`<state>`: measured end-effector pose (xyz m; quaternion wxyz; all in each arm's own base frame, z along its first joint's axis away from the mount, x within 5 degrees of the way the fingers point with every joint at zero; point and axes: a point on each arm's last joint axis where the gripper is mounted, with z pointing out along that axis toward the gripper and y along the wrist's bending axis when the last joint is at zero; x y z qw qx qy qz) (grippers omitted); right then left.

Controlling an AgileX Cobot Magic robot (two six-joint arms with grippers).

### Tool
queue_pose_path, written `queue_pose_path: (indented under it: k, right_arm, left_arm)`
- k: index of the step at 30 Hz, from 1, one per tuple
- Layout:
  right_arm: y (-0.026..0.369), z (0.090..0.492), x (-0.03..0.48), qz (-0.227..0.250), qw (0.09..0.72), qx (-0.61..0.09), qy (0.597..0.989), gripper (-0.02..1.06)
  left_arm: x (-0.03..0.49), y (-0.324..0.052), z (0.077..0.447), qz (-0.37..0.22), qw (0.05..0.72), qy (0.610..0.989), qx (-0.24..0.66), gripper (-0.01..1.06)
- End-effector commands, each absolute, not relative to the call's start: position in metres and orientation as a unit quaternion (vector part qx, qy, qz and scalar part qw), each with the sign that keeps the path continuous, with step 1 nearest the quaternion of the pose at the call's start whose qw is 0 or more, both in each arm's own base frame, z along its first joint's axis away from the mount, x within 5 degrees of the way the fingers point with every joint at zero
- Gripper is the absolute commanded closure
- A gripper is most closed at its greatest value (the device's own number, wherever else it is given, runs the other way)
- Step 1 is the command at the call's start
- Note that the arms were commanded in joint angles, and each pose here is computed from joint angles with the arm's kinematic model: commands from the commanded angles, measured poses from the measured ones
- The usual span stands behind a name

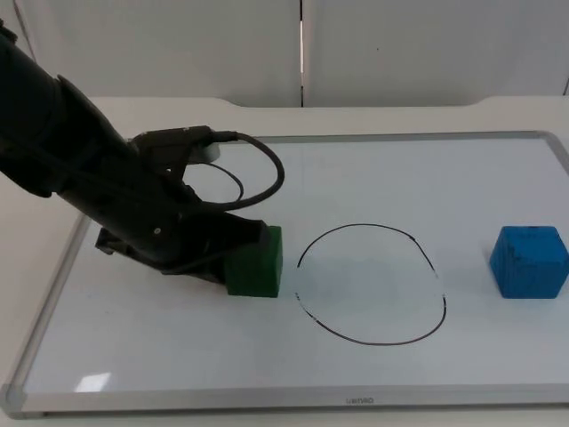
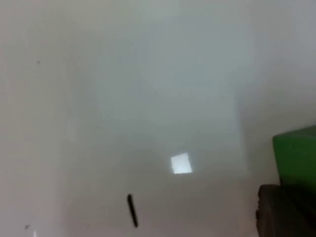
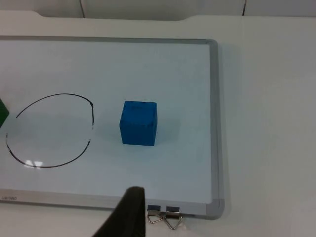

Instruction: Push the two cubes into the marked area.

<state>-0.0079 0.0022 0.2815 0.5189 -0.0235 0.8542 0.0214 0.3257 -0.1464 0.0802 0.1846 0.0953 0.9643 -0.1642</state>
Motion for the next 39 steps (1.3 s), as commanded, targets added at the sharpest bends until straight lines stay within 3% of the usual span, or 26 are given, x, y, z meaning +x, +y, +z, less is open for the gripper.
queue_pose_path:
  k: [1, 39]
  right_arm:
    - [0.002, 0.280, -0.008, 0.019, 0.520, -0.022, 0.853, -0.01]
    - [0.002, 0.280, -0.008, 0.019, 0.520, -0.023, 0.853, -0.01]
  left_arm:
    - [0.326, -0.155, 0.081, -0.175, 0.182, 0.962, 0.101, 1.05]
    - [0.318, -0.187, 0.088, -0.210, 0.176, 0.954, 0.119, 1.05]
